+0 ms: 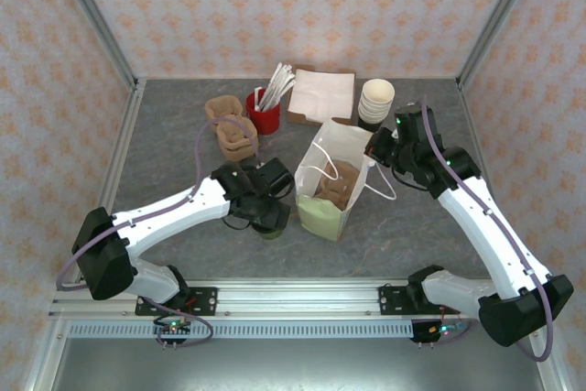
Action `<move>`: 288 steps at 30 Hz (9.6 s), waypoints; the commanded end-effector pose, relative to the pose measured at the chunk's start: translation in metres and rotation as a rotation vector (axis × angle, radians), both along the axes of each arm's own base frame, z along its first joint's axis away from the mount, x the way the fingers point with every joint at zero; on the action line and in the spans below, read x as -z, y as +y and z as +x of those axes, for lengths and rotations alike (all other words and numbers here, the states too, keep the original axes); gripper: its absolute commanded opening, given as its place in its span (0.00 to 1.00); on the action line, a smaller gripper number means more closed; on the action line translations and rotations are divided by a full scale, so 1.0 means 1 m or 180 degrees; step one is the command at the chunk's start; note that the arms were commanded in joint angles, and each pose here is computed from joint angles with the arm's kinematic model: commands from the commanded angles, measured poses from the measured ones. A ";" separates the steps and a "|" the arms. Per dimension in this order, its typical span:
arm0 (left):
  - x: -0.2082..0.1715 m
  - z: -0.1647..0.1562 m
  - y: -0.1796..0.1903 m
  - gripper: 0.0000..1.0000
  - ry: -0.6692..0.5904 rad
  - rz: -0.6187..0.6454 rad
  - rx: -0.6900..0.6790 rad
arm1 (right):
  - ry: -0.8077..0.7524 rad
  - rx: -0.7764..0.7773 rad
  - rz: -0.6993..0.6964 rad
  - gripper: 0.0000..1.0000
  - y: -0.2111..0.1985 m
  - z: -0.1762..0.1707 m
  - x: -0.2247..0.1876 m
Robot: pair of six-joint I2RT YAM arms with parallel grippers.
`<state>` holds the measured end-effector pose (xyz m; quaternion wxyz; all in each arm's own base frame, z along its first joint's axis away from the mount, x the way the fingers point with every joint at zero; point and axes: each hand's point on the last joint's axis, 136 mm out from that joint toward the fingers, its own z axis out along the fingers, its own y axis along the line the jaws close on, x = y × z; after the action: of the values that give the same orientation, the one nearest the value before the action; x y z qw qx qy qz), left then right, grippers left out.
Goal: Pack the takeout coffee
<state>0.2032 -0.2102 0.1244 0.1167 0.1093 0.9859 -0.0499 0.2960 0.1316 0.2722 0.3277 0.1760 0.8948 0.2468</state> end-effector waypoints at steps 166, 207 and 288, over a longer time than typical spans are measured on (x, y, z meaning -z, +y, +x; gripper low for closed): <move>-0.144 0.114 -0.120 0.57 -0.1236 -0.0298 0.0321 | -0.0709 -0.0294 0.0539 0.00 0.039 0.009 -0.023; -0.118 0.131 -0.109 0.56 -0.1371 -0.0196 0.0474 | -0.1190 -0.1106 0.0108 0.00 0.050 -0.012 -0.006; -0.105 0.122 -0.100 0.55 -0.0810 -0.0070 0.0519 | -0.1168 -0.1434 -0.0499 0.00 0.043 0.011 -0.005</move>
<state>0.3391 -0.3234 0.2059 0.2335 0.1949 0.9515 -0.0471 0.3080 0.1755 0.2595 0.4119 -0.0658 0.8648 0.2795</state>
